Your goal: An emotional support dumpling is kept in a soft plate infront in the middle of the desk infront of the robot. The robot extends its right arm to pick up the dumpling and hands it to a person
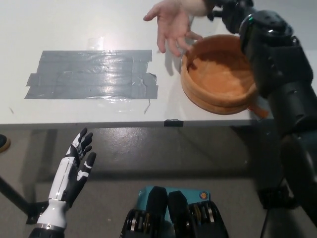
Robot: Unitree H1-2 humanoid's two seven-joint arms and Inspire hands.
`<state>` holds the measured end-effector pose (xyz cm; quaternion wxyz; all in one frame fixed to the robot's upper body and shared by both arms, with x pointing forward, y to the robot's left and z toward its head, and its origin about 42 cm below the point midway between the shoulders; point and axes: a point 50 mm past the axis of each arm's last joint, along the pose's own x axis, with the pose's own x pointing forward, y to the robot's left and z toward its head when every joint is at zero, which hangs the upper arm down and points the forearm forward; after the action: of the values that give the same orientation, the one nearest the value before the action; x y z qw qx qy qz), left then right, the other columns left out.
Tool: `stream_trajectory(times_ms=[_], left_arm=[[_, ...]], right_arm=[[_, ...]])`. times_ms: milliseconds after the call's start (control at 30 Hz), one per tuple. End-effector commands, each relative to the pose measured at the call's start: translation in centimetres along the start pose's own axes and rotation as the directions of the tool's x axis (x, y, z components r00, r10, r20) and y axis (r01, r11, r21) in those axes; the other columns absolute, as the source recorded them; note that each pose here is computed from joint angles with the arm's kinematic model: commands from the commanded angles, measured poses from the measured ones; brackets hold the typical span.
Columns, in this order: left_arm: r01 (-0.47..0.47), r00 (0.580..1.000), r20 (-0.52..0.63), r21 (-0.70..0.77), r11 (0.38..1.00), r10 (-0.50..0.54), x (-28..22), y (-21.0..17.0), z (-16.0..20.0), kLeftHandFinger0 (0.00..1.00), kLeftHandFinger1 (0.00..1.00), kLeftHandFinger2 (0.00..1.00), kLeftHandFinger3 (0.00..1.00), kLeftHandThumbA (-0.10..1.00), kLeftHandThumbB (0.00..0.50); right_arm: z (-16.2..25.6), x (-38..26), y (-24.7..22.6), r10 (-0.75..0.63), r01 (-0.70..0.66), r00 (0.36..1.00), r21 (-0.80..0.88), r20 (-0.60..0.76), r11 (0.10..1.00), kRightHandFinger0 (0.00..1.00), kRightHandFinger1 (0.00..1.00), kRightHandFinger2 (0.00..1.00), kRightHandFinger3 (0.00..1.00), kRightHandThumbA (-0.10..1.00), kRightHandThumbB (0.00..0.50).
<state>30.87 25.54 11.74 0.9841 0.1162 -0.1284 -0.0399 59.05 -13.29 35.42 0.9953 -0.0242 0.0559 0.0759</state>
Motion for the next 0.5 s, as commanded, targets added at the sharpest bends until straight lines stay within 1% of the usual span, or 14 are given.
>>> stream_trajectory(times_ms=[0, 67, 100, 133, 233, 267, 300, 367, 400, 433, 467], left_arm=[[0.026, 0.998, 0.057, 0.018, 1.000, -0.027, 0.6, 0.0, 1.1, 1.00, 1.00, 1.00, 1.00, 0.82, 0.333], [0.025, 0.998, 0.058, 0.015, 1.000, -0.026, 0.6, -0.1, 1.1, 1.00, 1.00, 1.00, 1.00, 0.82, 0.339], [0.025, 0.998, 0.058, 0.013, 1.000, -0.026, 0.6, -0.2, 1.2, 1.00, 1.00, 1.00, 1.00, 0.82, 0.340], [0.027, 0.998, 0.052, 0.011, 1.000, -0.028, 0.6, -0.2, 1.3, 1.00, 1.00, 1.00, 1.00, 0.82, 0.350], [0.028, 0.998, 0.056, 0.017, 0.999, -0.029, 0.7, -0.1, 1.4, 1.00, 1.00, 1.00, 1.00, 0.83, 0.342], [0.028, 0.998, 0.058, 0.020, 0.999, -0.029, 0.8, -0.1, 1.4, 1.00, 1.00, 1.00, 1.00, 0.83, 0.342], [0.029, 0.998, 0.059, 0.022, 0.999, -0.031, 0.9, -0.2, 1.5, 1.00, 1.00, 1.00, 1.00, 0.83, 0.342], [0.033, 0.997, 0.068, 0.026, 0.999, -0.035, 1.0, -0.2, 1.5, 1.00, 1.00, 1.00, 1.00, 0.83, 0.332], [0.035, 0.997, 0.071, 0.027, 0.999, -0.037, 1.1, -0.2, 1.5, 1.00, 1.00, 1.00, 1.00, 0.83, 0.340], [0.034, 0.997, 0.069, 0.026, 0.999, -0.035, 1.2, -0.2, 1.5, 1.00, 1.00, 1.00, 1.00, 0.83, 0.347], [0.033, 0.997, 0.068, 0.026, 0.999, -0.035, 1.2, -0.2, 1.5, 1.00, 1.00, 1.00, 1.00, 0.83, 0.348]], right_arm=[[9.5, -0.2, 3.1, -0.019, 0.231, 0.915, -0.487, 0.402, 0.843, 0.00, 0.34, 0.78, 0.64, -0.10, 0.192], [8.9, -0.1, 3.9, -0.007, 0.237, 0.916, -0.527, 0.401, 0.817, 0.00, 0.33, 0.78, 0.62, -0.10, 0.196], [8.6, 0.0, 4.3, -0.002, 0.236, 0.918, -0.544, 0.396, 0.805, 0.00, 0.37, 0.82, 0.68, -0.10, 0.188], [8.2, 0.1, 4.7, 0.003, 0.229, 0.923, -0.557, 0.384, 0.799, 0.00, 0.40, 0.84, 0.75, -0.10, 0.193], [7.3, 0.2, 5.3, 0.006, 0.240, 0.926, -0.601, 0.377, 0.762, 0.01, 0.44, 0.86, 0.79, -0.10, 0.211], [7.1, 0.3, 5.4, 0.005, 0.243, 0.926, -0.607, 0.377, 0.757, 0.00, 0.42, 0.84, 0.73, -0.10, 0.210], [6.9, 0.3, 5.4, 0.006, 0.244, 0.926, -0.610, 0.378, 0.754, 0.00, 0.42, 0.84, 0.72, -0.10, 0.209], [6.6, 0.3, 5.4, 0.007, 0.239, 0.928, -0.611, 0.372, 0.755, 0.00, 0.40, 0.81, 0.66, -0.10, 0.207], [6.3, 0.4, 5.5, 0.011, 0.234, 0.930, -0.615, 0.368, 0.753, 0.00, 0.39, 0.81, 0.65, -0.10, 0.209], [6.1, 0.4, 5.6, 0.017, 0.232, 0.929, -0.617, 0.370, 0.752, 0.00, 0.41, 0.81, 0.66, -0.10, 0.205], [6.1, 0.4, 5.7, 0.021, 0.231, 0.928, -0.622, 0.371, 0.748, 0.03, 0.44, 0.84, 0.77, -0.10, 0.223]])
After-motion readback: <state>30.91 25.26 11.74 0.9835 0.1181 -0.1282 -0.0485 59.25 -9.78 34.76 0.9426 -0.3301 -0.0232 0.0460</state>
